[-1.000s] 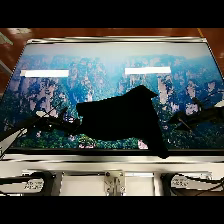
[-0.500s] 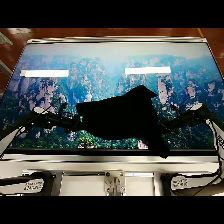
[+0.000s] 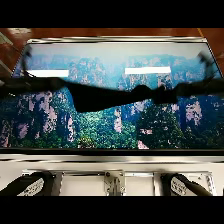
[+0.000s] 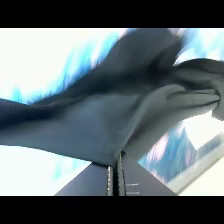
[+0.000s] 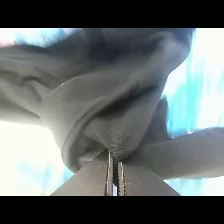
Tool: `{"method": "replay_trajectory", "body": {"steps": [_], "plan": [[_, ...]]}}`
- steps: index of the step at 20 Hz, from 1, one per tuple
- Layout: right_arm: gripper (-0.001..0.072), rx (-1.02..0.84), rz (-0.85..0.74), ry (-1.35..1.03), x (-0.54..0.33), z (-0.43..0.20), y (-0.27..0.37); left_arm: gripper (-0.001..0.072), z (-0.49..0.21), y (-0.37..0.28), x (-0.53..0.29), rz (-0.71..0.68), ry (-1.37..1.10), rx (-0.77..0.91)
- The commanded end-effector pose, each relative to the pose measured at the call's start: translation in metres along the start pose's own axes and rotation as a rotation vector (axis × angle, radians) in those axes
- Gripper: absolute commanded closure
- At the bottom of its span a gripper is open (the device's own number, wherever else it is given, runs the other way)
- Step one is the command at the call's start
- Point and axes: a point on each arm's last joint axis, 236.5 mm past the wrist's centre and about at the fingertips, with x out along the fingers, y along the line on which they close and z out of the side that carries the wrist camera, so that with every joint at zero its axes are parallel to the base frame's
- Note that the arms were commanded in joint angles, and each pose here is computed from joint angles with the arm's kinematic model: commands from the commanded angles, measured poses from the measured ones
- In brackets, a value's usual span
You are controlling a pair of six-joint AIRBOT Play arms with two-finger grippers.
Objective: Fold the shirts.
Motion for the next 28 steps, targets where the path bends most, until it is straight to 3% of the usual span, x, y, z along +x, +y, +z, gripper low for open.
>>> {"method": "replay_trajectory", "body": {"steps": [1,4,7,9,13,17,22,25,28], "plan": [[0.0646,-0.388,-0.136,-0.632,-0.202,0.117,0.133,0.0671,0.121,-0.156,-0.171,-0.011,-0.516,0.417],[0.0646,-0.5,-0.163,-1.027,-0.343,0.112,0.237,0.0671,0.128,-0.266,-0.3,-0.01,-0.825,0.644],[0.0646,-0.559,-0.209,-1.123,-0.393,0.068,0.281,0.0671,0.104,-0.309,-0.344,-0.061,-0.907,0.658],[0.0646,-0.559,-0.33,-1.149,-0.414,0.044,0.279,0.0671,0.089,-0.301,-0.346,0.007,-0.865,0.646],[0.0646,-0.477,-0.484,-1.116,-0.426,0.017,0.254,0.0671,0.064,-0.224,-0.324,0.285,-0.641,0.53],[0.0646,-0.296,-0.425,-0.783,-0.352,0.01,0.203,0.0671,0.045,-0.151,-0.29,0.439,-0.422,0.423],[0.0646,0.013,-0.251,-0.192,-0.194,-0.004,0.105,0.0671,0.005,-0.037,-0.195,0.48,-0.1,0.21],[0.0646,0.143,-0.196,-0.073,-0.086,0.004,0.039,0.0671,-0.027,0.045,-0.125,0.5,0.054,0.061],[0.0646,0.178,-0.176,-0.104,0.027,0.026,-0.003,0.0671,-0.051,0.114,-0.064,0.511,0.15,-0.064]]}}
